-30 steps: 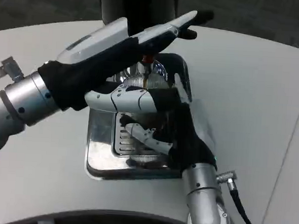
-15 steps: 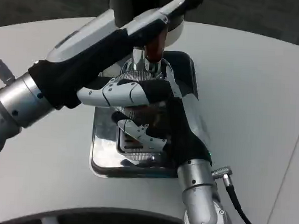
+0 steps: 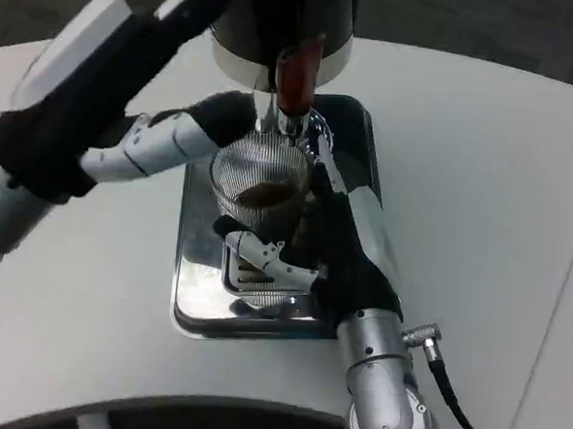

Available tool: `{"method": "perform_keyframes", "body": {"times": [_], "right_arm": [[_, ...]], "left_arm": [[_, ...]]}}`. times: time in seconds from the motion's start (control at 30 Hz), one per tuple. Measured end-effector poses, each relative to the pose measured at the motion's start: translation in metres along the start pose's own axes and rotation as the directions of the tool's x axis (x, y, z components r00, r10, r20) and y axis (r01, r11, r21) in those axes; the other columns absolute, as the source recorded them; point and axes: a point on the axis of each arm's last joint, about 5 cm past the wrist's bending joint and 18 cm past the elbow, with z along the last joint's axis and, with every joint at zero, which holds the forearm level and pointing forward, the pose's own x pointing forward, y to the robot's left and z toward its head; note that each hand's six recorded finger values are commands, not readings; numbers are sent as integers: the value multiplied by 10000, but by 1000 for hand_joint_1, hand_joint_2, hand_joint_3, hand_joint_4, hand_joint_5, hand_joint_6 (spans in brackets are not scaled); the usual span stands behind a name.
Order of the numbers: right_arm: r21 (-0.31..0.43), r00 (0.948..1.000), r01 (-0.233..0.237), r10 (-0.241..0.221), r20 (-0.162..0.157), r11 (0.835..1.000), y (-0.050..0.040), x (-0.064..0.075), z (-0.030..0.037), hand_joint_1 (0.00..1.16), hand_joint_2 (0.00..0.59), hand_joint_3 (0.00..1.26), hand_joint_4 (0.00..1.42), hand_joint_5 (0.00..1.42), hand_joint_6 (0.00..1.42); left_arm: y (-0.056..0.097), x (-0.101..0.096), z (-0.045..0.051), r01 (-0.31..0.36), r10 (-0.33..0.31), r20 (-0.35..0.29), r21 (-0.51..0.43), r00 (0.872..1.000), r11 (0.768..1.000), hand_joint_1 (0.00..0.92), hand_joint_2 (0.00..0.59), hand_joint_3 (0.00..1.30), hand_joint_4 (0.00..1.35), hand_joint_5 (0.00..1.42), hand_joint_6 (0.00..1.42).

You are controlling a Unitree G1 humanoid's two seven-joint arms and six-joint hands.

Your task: Grasp the cup under the faucet to collect the drink, then remove the cup.

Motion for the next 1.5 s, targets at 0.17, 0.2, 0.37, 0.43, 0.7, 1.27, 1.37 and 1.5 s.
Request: {"method": "perform_keyframes", "body": {"times": [0.17, 0.2, 0.37, 0.43, 0.7, 1.27, 1.37, 1.5], "right_arm": [[174, 10000, -39, 38, 64, 9998, 9, -1, -10, 715, 178, 0, 0, 1, 74], [225, 10000, 0, -1, 54, 9997, 6, 1, -15, 715, 178, 0, 0, 1, 75], [245, 10000, 38, -39, 61, 9997, 22, 3, -45, 722, 182, 0, 39, 34, 106], [261, 10000, 60, -61, 71, 9996, 25, 9, -56, 726, 183, 0, 66, 60, 116], [329, 10000, 46, -48, 60, 9994, 36, 84, -75, 762, 176, 24, 181, 148, 198], [794, 9972, 722, -733, 115, 9942, 53, 189, -133, 977, 152, 511, 696, 631, 747], [816, 9946, 1008, -1023, 146, 9916, 57, 186, -137, 1013, 154, 591, 763, 749, 884], [784, 9911, 1304, -1322, 176, 9884, 62, 184, -134, 1031, 140, 632, 811, 846, 1019]], "left_arm": [[84, -295, 93, -1072, 1069, -585, -21, 9926, 9942, 0, 192, 31, 0, 51, 0], [102, -383, 109, -1330, 1324, -894, -3, 9872, 9911, 0, 192, 35, 0, 53, 1], [147, -756, 196, -2083, 2096, -2368, 310, 9487, 9776, 0, 195, 51, 0, 56, 5], [149, -883, 229, -2249, 2252, -2904, 351, 9300, 9738, 0, 196, 63, 0, 64, 6], [91, -1181, 343, -2188, 2071, -4297, 226, 8789, 9755, 0, 197, 73, 0, 67, 6], [67, -1278, 385, -2450, 2048, -4983, -158, 8425, 9694, 0, 200, 89, 0, 77, 7], [67, -1278, 384, -2455, 2043, -5006, -170, 8412, 9693, 0, 200, 92, 0, 78, 7], [65, -1275, 382, -2449, 2028, -5008, -190, 8414, 9694, 0, 201, 94, 0, 78, 6]]}}
